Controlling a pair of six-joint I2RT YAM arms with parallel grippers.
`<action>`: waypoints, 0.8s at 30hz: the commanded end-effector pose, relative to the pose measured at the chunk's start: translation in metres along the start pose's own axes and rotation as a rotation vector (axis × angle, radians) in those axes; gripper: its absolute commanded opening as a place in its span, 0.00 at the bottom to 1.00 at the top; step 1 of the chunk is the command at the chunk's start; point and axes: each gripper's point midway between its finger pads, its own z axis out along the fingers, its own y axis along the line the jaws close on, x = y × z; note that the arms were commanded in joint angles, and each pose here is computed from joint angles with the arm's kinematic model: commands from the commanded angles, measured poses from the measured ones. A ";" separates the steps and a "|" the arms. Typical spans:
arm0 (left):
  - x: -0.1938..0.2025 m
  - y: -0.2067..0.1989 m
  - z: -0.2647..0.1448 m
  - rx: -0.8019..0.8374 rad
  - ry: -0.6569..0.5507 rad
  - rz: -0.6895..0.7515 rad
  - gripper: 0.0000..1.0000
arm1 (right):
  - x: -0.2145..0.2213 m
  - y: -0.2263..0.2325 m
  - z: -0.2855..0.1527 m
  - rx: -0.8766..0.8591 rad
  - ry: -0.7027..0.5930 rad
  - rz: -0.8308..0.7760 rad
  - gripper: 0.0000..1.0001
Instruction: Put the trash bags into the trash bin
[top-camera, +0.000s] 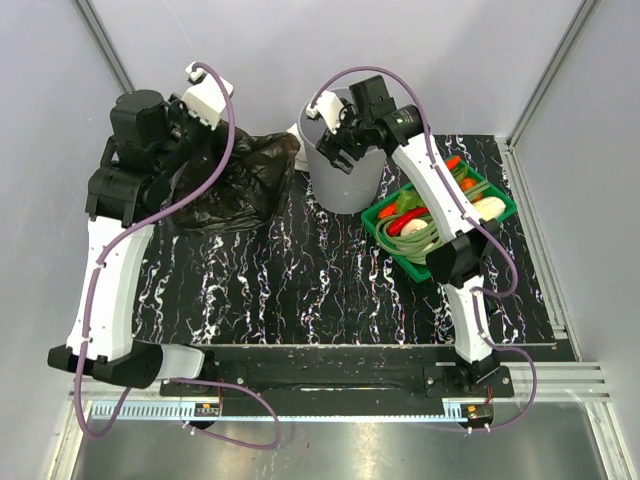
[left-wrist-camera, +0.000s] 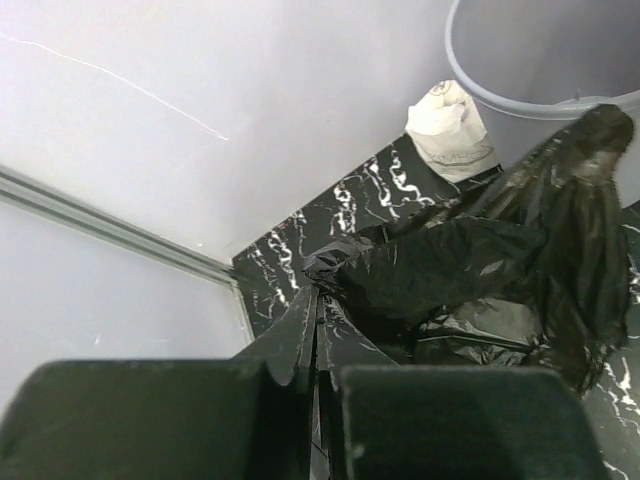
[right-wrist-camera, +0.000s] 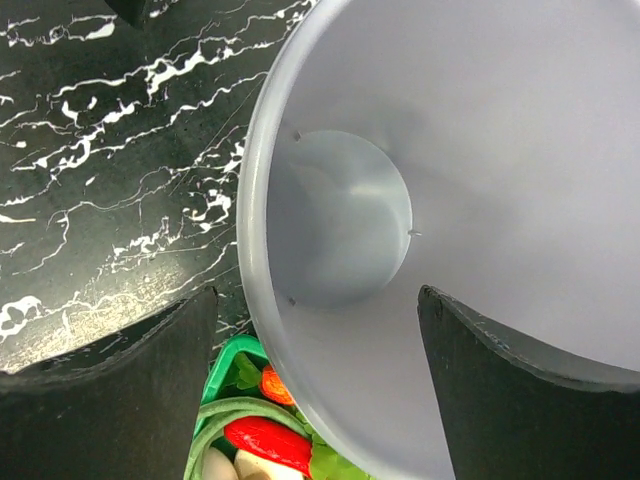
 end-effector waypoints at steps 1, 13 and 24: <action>-0.012 0.028 -0.021 -0.123 -0.041 0.060 0.00 | -0.011 0.001 -0.004 -0.026 -0.034 -0.046 0.86; -0.005 0.032 -0.018 -0.133 -0.022 0.061 0.00 | 0.009 0.035 0.018 -0.182 -0.009 -0.017 0.59; 0.005 0.036 -0.016 -0.152 0.003 0.067 0.00 | -0.002 0.042 0.010 -0.191 -0.031 -0.057 0.09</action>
